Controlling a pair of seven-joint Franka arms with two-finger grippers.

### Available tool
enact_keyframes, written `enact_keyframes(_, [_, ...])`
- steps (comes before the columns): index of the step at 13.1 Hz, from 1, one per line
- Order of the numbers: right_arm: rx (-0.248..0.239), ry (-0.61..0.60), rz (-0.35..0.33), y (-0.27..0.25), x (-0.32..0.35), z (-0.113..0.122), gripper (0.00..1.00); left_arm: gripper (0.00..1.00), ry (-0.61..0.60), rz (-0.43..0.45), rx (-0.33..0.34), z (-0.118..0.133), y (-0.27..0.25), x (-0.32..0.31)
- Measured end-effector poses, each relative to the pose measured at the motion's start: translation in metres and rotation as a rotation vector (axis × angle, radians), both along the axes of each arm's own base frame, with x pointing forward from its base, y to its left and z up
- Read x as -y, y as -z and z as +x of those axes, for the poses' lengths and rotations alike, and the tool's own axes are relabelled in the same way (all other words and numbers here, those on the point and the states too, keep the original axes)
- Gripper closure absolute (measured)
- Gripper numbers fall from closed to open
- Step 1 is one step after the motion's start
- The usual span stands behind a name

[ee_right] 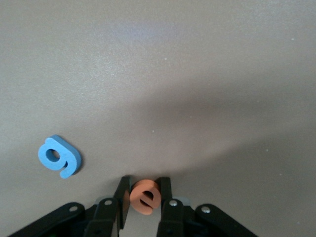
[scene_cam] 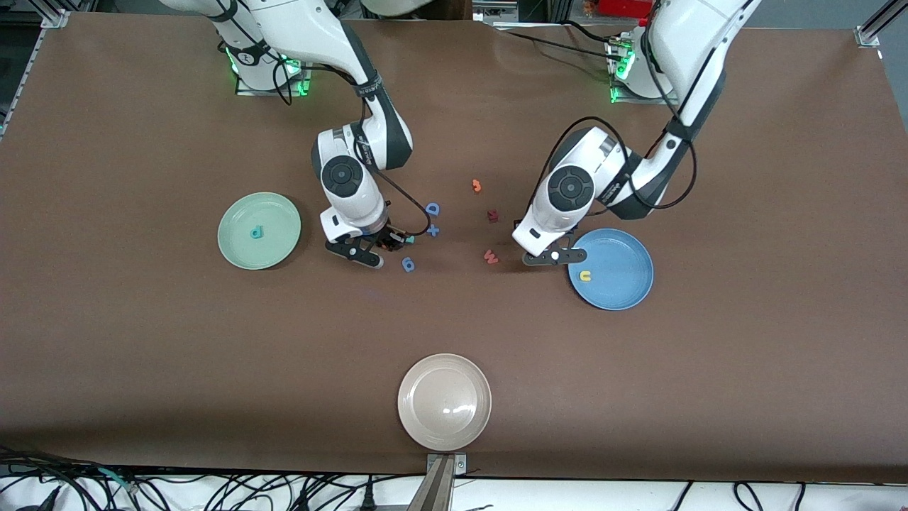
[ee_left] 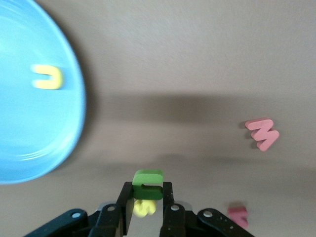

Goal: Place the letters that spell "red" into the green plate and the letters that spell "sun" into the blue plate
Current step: 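Carry the c to the blue plate while the right gripper carries e to green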

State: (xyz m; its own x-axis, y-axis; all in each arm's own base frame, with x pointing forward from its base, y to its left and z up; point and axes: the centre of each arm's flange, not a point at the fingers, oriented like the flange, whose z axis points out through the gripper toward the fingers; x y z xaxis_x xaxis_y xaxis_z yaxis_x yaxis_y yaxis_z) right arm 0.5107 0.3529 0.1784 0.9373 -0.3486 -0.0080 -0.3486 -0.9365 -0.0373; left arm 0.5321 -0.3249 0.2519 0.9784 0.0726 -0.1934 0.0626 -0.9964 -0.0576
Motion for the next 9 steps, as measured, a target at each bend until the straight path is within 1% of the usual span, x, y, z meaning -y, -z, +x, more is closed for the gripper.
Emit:
enact_keyframes(2, [0.000, 0.000, 0.000, 0.000, 0.000, 0.000, 0.71, 0.72, 0.039, 0.012, -0.003, 0.016, -0.014, -0.022])
enact_keyframes(5, [-0.005, -0.003, -0.001, 0.000, 0.001, 0.000, 0.71, 0.72, 0.112, 0.061, 0.009, 0.047, -0.006, -0.090])
enact_keyframes(7, [-0.050, -0.014, -0.021, -0.004, 0.011, 0.005, 0.71, 0.72, 0.136, 0.097, 0.010, 0.058, 0.004, -0.120])
enact_keyframes(9, [-0.093, -0.028, -0.032, -0.025, 0.035, 0.020, 0.71, 0.72, 0.143, 0.125, 0.012, 0.063, 0.014, -0.136])
